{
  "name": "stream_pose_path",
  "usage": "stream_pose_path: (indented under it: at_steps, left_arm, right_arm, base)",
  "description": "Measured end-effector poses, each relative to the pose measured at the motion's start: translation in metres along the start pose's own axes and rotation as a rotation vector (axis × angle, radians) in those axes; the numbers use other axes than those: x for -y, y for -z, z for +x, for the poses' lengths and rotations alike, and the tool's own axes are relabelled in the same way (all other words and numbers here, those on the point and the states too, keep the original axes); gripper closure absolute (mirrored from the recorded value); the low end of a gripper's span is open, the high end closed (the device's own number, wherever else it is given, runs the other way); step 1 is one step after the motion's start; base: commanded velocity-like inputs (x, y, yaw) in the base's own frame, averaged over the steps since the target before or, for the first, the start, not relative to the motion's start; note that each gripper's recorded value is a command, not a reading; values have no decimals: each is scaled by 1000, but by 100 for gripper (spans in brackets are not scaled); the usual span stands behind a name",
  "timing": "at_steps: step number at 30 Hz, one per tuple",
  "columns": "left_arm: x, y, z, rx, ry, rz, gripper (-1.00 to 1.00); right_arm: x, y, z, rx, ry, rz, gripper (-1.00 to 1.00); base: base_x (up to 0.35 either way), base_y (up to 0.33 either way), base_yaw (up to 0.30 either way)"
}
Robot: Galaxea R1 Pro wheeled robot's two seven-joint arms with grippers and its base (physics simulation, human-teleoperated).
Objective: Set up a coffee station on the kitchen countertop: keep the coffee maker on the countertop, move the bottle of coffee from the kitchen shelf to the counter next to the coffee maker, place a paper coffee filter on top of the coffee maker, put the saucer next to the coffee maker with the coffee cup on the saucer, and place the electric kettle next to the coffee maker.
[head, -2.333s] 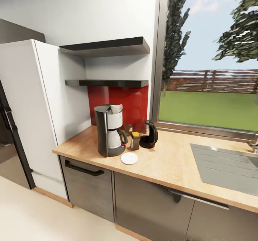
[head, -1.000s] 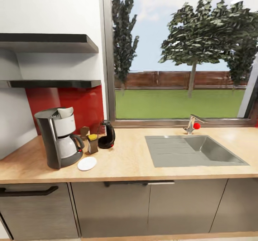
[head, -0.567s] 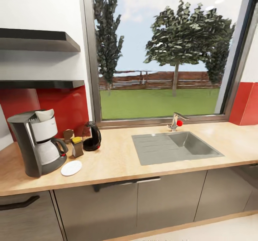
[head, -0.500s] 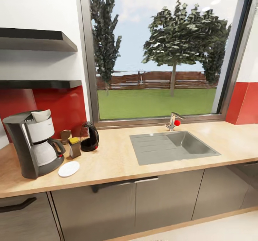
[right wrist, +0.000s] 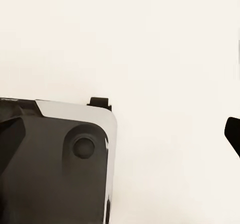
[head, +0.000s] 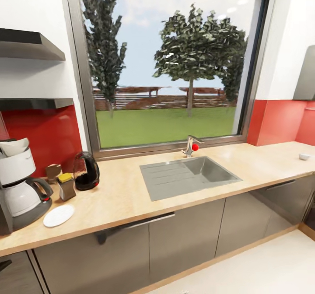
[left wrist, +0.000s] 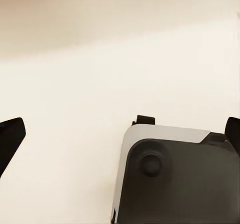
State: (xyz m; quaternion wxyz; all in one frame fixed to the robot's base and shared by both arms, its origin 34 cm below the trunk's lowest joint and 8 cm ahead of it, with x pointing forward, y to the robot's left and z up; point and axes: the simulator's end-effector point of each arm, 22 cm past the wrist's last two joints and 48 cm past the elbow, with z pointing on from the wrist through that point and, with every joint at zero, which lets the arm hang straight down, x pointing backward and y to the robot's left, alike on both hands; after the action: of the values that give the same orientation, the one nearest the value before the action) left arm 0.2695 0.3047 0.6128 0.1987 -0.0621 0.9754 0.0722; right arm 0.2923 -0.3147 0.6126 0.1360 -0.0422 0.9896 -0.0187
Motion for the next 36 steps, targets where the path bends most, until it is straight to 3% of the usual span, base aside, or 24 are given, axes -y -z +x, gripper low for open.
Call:
stream_pose_path:
  at_steps: [6,11,28,36]
  left_arm:
    - [18,2,4,-11,11,21,-100]
    - [18,2,6,-18,9,23,-100]
    - [13,2,4,-10,-5,19,-100]
    - [13,2,4,-10,-5,18,-100]
  right_arm:
    - [0,0,-3,6,0,1,-100]
    - [0,0,-3,8,-1,1,-100]
    - [0,0,-4,10,-1,0,-100]
    - [0,0,-4,11,8,1,-100]
  base:
    - [0,0,-300]
    - [18,-5,-300]
    - [241,-164,-300]
    - [272,-201,-74]
